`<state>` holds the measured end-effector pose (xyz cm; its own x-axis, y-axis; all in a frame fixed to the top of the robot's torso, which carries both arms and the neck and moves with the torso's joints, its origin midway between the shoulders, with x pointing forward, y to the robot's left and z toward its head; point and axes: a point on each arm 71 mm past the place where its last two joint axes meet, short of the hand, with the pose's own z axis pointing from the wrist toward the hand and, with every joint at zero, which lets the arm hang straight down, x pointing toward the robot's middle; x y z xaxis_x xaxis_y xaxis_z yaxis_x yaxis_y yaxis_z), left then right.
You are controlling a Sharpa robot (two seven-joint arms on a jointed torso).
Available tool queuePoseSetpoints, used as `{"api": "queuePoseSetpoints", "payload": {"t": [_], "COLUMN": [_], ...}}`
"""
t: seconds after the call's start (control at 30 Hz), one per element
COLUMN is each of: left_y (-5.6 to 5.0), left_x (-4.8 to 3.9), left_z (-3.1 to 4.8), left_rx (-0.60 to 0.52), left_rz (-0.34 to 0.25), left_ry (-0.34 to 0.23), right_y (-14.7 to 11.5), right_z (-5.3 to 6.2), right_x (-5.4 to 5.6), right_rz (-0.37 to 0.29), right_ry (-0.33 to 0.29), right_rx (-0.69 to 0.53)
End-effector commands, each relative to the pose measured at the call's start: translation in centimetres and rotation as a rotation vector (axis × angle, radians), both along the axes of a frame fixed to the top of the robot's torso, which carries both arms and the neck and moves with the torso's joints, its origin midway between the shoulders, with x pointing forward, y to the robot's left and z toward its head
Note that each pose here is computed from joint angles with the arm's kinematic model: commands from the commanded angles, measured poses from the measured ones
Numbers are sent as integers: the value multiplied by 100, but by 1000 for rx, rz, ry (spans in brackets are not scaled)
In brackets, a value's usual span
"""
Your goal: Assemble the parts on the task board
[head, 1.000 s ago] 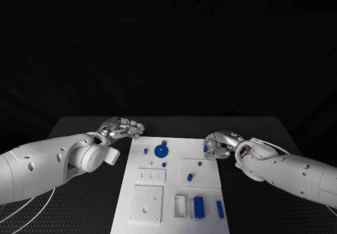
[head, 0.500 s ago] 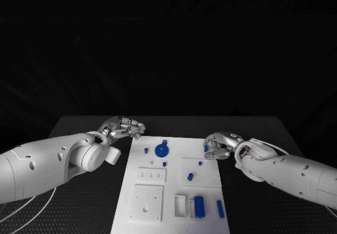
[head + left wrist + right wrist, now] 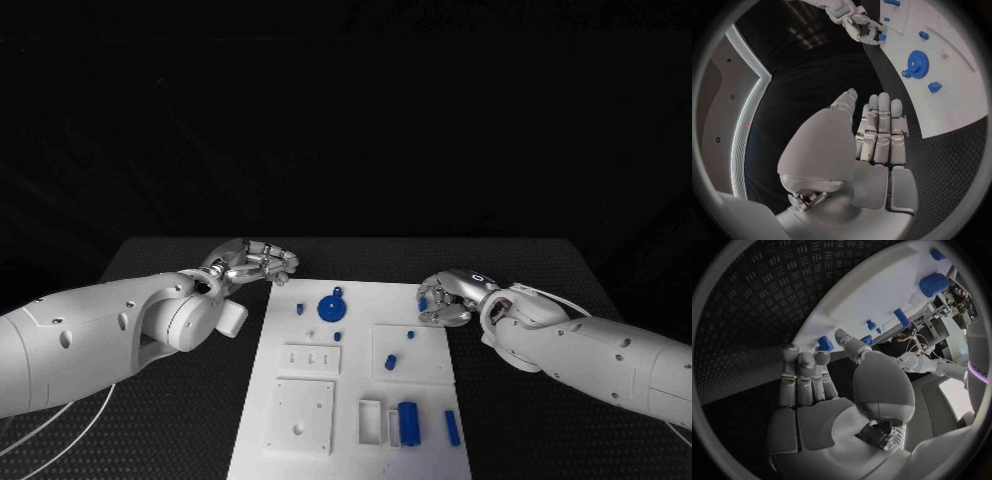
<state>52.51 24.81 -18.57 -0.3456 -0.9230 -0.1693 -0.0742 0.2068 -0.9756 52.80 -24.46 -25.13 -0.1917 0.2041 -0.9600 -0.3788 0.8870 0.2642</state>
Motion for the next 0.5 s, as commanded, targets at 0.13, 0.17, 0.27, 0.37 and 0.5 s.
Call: {"api": "queuePoseSetpoints", "payload": {"t": [0.13, 0.17, 0.27, 0.37, 0.5], "left_y": [-22, -22, -23, -21, -26], "left_x": [-4, -4, -5, -4, -5], "left_z": [8, 8, 7, 7, 7], "left_rx": [-9, -10, -10, -9, -10], "left_rz": [-16, -17, -17, -16, -18], "left_ry": [-3, -3, -3, -3, -3], "right_y": [31, 27, 16, 18, 20], "right_z": [-21, -22, -22, -22, -18], "right_x": [-11, -10, -10, -9, -9], "right_rz": [13, 12, 9, 9, 10], "right_ry": [15, 14, 13, 13, 7], "right_rx": [-20, -22, -24, -24, -22]}}
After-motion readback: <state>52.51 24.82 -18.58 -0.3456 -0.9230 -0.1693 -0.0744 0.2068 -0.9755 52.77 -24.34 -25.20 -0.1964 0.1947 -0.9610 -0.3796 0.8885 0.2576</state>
